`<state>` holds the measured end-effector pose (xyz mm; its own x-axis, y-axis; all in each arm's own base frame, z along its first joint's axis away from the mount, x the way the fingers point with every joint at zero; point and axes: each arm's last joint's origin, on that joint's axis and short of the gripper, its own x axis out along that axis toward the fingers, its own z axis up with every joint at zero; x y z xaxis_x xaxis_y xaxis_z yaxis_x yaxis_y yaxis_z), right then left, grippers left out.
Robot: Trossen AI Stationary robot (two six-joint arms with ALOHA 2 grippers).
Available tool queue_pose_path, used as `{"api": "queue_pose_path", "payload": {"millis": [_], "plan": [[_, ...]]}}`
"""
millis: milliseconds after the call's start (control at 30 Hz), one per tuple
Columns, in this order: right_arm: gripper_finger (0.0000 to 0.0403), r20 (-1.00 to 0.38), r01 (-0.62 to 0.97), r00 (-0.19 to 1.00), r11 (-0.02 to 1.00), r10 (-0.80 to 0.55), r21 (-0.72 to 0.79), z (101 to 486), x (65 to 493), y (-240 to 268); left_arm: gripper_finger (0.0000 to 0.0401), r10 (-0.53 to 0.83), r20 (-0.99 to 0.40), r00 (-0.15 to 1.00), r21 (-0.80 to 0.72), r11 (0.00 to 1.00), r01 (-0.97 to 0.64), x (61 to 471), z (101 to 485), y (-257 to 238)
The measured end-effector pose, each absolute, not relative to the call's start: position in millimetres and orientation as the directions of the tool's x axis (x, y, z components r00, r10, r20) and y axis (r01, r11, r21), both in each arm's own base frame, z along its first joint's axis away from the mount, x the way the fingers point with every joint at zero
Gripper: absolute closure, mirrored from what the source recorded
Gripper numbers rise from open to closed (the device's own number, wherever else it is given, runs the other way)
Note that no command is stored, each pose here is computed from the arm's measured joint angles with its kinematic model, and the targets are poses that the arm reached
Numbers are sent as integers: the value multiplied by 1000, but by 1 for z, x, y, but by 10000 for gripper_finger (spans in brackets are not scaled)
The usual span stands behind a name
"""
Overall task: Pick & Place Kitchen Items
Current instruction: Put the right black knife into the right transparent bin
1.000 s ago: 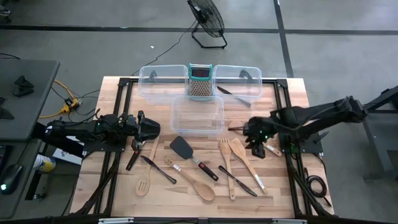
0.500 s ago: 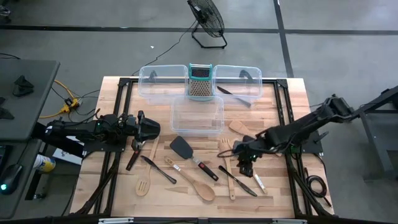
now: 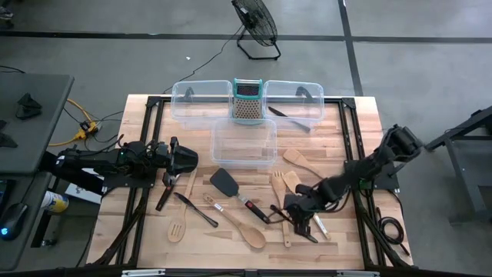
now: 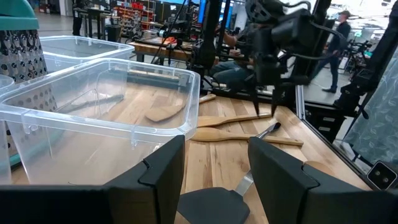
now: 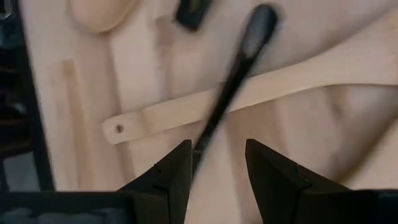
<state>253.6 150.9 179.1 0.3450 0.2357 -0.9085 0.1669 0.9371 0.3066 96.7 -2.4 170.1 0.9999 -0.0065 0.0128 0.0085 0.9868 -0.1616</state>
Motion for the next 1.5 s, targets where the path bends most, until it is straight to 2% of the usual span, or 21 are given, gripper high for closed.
{"api": "queue_pose_path", "payload": {"millis": [767, 1300, 1500], "plan": [[261, -935, 264, 314, 931, 165, 253, 145, 263, 165, 226, -7, 13, 1000, -162, 987, 9, 97, 170, -2], [261, -936, 279, 335, 938, 107, 207, 144, 264, 163, 226, -7, 13, 1000, -162, 987, 9, 97, 170, -2], [261, -948, 275, 302, 944, 98, 185, 142, 261, 162, 226, -6, 13, 1000, -162, 987, 8, 97, 170, -2]]}}
